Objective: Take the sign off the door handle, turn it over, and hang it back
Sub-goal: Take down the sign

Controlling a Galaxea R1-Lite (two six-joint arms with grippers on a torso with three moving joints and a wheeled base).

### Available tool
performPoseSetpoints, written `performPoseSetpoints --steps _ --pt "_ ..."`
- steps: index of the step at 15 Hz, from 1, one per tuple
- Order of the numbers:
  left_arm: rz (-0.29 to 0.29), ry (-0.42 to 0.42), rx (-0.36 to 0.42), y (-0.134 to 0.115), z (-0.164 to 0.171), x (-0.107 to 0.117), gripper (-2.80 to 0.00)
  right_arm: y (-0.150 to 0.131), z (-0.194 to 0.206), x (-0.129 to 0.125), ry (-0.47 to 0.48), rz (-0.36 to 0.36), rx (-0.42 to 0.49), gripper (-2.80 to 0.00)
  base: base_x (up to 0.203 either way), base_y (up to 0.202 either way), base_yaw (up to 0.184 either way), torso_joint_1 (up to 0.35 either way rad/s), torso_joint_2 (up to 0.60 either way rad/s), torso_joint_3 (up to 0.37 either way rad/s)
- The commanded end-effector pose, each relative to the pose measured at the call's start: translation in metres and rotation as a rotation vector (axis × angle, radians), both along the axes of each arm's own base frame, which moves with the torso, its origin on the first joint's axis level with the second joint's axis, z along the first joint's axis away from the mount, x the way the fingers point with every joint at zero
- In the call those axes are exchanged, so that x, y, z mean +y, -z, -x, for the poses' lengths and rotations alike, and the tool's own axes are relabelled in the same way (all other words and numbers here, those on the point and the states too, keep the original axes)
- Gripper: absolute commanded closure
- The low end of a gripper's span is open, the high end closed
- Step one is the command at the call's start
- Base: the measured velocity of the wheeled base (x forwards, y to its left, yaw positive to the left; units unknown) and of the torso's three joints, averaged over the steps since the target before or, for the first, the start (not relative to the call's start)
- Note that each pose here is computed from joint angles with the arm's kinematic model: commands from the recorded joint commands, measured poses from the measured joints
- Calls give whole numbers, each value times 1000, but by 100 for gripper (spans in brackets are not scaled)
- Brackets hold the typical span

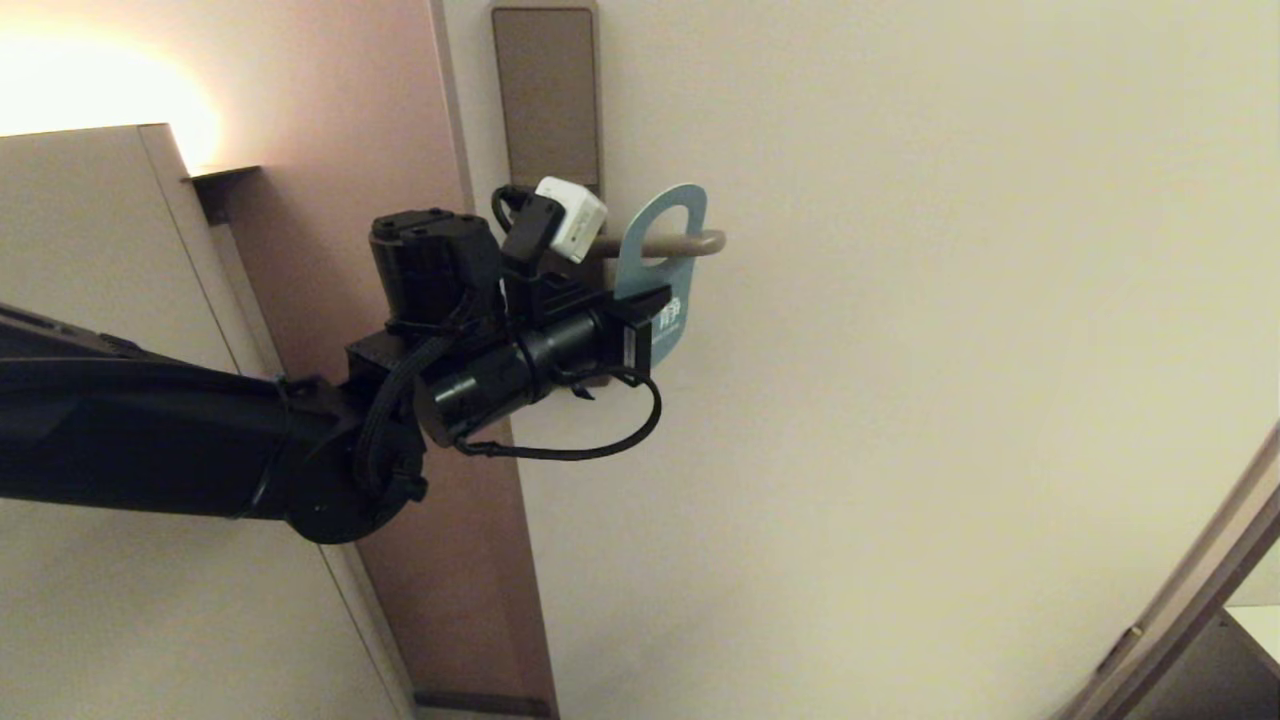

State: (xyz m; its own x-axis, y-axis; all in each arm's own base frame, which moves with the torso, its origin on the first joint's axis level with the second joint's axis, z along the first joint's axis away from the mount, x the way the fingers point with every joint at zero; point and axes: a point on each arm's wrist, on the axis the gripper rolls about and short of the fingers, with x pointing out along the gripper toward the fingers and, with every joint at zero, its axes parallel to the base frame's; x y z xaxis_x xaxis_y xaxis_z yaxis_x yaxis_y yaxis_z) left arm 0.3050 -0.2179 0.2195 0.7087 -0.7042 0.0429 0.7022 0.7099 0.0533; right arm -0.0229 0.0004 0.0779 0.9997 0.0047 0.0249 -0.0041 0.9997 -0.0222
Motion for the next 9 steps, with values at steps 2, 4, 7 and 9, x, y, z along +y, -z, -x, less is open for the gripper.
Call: performPoseSetpoints --steps 2,4,7,9 --pt "-1 6 2 5 -5 -6 0 0 0 0 0 1 0 0 0 0 0 0 0 0" --pt "3 10 -4 5 -10 -11 0 0 0 0 0 1 0 0 0 0 0 0 0 0" --pt "3 23 -2 4 -11 -21 0 0 0 0 0 1 0 0 0 0 0 0 0 0" --pt "-3 5 8 5 -12 -27 0 0 0 0 0 1 0 0 0 0 0 0 0 0"
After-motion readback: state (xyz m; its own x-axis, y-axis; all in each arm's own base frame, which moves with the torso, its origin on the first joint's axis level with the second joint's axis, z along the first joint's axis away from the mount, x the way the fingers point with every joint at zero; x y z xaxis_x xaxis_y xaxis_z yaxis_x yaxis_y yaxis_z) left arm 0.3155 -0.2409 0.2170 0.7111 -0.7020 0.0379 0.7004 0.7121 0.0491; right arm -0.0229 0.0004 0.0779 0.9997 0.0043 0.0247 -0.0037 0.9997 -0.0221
